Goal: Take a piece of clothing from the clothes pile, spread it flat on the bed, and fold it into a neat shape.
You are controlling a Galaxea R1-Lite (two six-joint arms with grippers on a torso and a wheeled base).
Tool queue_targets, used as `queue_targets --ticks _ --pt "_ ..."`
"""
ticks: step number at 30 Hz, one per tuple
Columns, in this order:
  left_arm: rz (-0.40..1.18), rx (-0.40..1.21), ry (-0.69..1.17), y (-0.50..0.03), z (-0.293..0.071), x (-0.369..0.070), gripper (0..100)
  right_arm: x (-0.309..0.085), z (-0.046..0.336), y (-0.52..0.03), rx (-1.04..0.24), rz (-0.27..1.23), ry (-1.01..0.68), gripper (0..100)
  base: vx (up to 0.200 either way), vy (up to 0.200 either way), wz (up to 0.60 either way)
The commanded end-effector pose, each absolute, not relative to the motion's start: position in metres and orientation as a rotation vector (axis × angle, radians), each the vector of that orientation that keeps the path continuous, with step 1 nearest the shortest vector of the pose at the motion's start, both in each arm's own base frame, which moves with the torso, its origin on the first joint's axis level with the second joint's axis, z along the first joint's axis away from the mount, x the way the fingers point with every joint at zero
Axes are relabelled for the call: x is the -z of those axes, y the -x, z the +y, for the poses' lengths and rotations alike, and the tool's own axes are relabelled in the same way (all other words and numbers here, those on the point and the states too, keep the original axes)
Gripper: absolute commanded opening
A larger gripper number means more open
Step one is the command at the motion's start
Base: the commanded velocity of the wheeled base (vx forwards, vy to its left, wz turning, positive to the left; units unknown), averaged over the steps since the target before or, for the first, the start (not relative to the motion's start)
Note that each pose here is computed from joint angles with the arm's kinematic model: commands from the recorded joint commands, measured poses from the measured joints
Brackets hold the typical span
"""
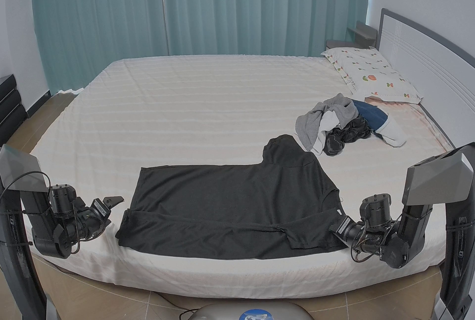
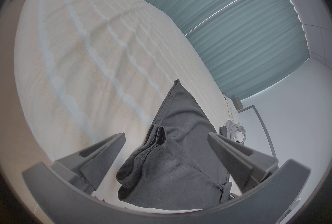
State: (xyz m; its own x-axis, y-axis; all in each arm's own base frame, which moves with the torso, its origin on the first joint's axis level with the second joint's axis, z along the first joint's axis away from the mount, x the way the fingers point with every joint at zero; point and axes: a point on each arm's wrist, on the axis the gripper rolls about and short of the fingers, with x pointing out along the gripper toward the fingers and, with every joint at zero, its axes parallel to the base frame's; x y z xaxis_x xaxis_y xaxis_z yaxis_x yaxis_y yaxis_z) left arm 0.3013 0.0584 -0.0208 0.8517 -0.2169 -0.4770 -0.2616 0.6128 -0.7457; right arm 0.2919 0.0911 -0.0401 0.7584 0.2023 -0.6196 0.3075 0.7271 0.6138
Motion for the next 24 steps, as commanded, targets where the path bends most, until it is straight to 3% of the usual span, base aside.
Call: queue_targets --ticks 1,14,15,24 --pt "0.572 -0.028 0.926 -0.301 0.058 0.021 100 0.04 0.09 -0.289 0.066 0.725 -0.773 0 0.0 0.0 0.0" --pt "0.572 -0.028 0.927 -0.301 0.058 0.021 100 0.04 0.079 -0.287 0.082 0.704 -0.762 0 0.0 0.0 0.0" --pt "0.573 -0.029 0.929 -0.301 0.058 0.021 100 0.041 0.077 -0.288 0.085 0.702 -0.76 100 0.0 0.0 0.0" --pt "0.571 -0.028 0.928 -0.3 0.058 0.02 100 0.031 0.071 -0.291 0.077 0.641 -0.793 100 0.0 0.0 0.0"
